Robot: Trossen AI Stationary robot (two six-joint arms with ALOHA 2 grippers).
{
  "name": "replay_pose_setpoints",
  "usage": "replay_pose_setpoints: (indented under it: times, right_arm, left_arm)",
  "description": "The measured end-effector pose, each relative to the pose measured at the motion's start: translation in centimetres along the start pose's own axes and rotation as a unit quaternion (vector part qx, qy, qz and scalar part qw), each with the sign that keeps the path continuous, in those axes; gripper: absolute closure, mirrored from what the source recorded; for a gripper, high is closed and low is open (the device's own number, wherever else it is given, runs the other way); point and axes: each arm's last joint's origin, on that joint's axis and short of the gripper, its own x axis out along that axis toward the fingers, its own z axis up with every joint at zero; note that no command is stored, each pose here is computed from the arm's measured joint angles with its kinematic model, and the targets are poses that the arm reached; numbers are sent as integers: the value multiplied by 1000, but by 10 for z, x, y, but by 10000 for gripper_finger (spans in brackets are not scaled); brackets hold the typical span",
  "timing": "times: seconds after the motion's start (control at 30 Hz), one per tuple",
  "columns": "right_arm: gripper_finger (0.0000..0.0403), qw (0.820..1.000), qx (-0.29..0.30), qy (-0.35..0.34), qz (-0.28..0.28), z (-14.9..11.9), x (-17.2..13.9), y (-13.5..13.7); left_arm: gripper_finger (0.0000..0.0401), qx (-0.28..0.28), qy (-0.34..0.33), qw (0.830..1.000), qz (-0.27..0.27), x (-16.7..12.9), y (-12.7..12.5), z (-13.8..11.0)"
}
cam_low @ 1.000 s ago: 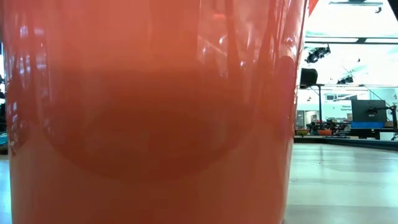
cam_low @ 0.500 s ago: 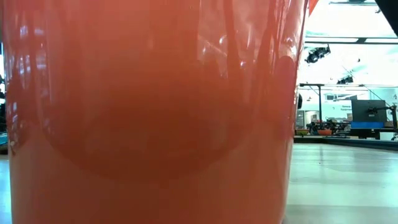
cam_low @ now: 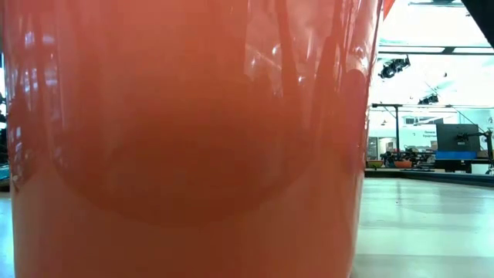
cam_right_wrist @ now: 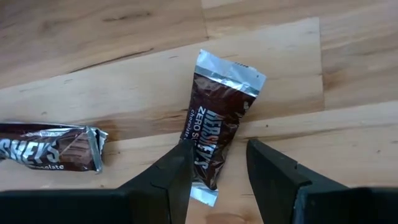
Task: Organize candy in baskets
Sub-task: Put the dark brown chocolate bar into the dark purple bucket
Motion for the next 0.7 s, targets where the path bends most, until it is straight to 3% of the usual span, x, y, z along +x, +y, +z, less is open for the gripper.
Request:
replay_pose_setpoints:
  times: [0.17, 0.53, 0.7]
  right_arm:
    - [282, 1000, -9, 5, -6, 7, 3, 2]
    - [392, 999, -33, 0, -17, 9, 7, 2]
    - [398, 999, -47, 1, -18, 9, 7, 1]
  left_arm:
    - [346, 0, 0, 1000, 0, 0, 0, 0]
    - [346, 0, 1, 1000, 0, 0, 0, 0]
    - [346, 0, 1, 1000, 0, 0, 0, 0]
